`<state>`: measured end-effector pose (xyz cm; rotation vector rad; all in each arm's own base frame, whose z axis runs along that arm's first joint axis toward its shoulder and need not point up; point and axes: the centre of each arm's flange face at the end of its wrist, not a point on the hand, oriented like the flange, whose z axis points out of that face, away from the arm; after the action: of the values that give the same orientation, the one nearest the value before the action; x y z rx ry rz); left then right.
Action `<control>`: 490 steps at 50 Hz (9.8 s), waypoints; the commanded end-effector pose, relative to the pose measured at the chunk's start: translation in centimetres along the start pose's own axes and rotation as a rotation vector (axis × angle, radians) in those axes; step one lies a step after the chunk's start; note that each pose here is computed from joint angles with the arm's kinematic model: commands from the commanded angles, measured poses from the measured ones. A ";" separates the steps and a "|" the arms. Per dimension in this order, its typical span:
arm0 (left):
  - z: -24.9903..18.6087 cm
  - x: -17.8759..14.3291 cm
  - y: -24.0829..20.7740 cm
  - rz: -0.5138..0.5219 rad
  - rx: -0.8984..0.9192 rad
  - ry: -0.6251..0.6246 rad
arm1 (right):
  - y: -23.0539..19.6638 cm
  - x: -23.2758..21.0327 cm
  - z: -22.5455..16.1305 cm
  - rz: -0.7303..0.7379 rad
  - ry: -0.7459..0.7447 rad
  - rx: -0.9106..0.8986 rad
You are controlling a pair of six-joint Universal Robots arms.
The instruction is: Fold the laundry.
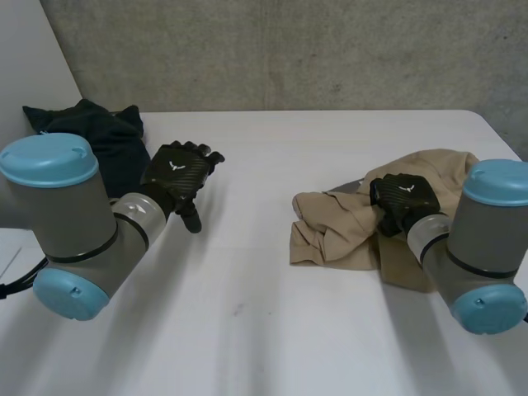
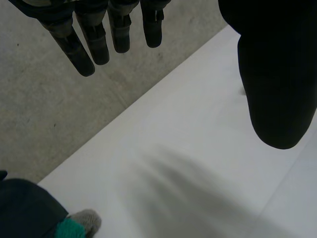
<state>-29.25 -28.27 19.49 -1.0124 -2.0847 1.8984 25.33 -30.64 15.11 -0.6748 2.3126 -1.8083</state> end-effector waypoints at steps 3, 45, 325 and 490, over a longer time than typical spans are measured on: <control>-0.2 -0.1 -1.6 -0.017 0.042 0.006 | -2.9 -1.4 -1.4 -0.073 -0.023 0.080; 3.5 -0.3 -9.8 -0.078 0.196 -0.124 | -9.4 -3.7 -7.7 -0.092 -0.313 0.188; -14.8 3.0 0.2 0.258 -0.576 0.258 | -0.4 -1.2 -10.9 -0.654 -0.267 -0.343; 6.4 -1.5 -0.2 0.283 -0.250 -0.052 | 1.7 -1.5 -8.8 -0.570 -0.252 -0.232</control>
<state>-30.60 -33.11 17.40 -1.6003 -2.5382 1.7189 23.03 -21.89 15.55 -1.6362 2.3218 -1.5069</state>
